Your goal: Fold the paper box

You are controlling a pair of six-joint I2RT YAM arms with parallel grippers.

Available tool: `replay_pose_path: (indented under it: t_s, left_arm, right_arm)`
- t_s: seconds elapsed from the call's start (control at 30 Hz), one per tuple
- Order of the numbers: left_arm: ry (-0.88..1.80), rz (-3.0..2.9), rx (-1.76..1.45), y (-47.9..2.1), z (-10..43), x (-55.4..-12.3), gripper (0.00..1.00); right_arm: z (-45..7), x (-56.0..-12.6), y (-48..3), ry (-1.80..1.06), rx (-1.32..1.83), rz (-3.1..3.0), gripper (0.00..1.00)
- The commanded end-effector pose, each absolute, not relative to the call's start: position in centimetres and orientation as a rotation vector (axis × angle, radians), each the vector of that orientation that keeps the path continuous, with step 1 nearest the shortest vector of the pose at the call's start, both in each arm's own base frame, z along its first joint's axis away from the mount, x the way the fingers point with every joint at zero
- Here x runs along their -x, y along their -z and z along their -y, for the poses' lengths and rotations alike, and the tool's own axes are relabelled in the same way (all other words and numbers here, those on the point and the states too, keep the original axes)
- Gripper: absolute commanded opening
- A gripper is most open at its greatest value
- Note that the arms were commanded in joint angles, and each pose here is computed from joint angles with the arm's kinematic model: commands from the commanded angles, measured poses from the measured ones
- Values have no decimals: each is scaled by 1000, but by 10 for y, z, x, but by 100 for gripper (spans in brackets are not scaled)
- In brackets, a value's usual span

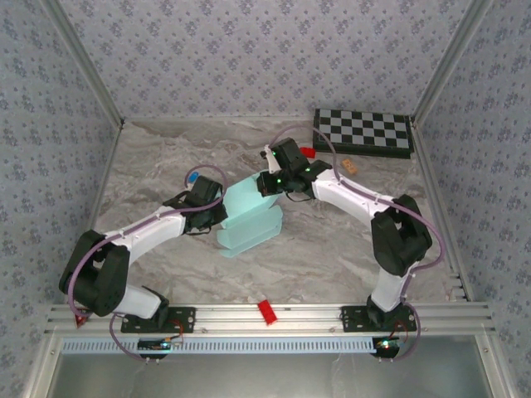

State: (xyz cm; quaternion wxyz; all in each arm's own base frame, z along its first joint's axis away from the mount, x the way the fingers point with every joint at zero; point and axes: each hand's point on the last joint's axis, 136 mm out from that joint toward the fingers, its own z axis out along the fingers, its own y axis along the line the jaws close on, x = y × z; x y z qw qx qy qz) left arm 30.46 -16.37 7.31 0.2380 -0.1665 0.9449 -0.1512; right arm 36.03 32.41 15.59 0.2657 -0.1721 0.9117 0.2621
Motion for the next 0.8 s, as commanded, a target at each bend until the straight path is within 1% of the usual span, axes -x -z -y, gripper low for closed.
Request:
replay_pose_path:
  t_s: [0.0, 0.17, 0.33, 0.77]
  left_arm:
    - [423, -2559, 438, -84, 167, -312, 0]
    - [406, -2557, 426, -86, 165, -311, 0]
    - [393, -2558, 422, -85, 163, -310, 0]
    - [391, -2553, 419, -87, 163, -311, 0]
  right_arm:
    - [-299, -359, -165, -512, 467, -2476, 0]
    - [-282, -359, -164, -383, 462, -2504, 0]
    - [-272, -353, -151, -283, 506, -2565, 0]
    - [-277, -345, -130, -228, 615, -2612, 0]
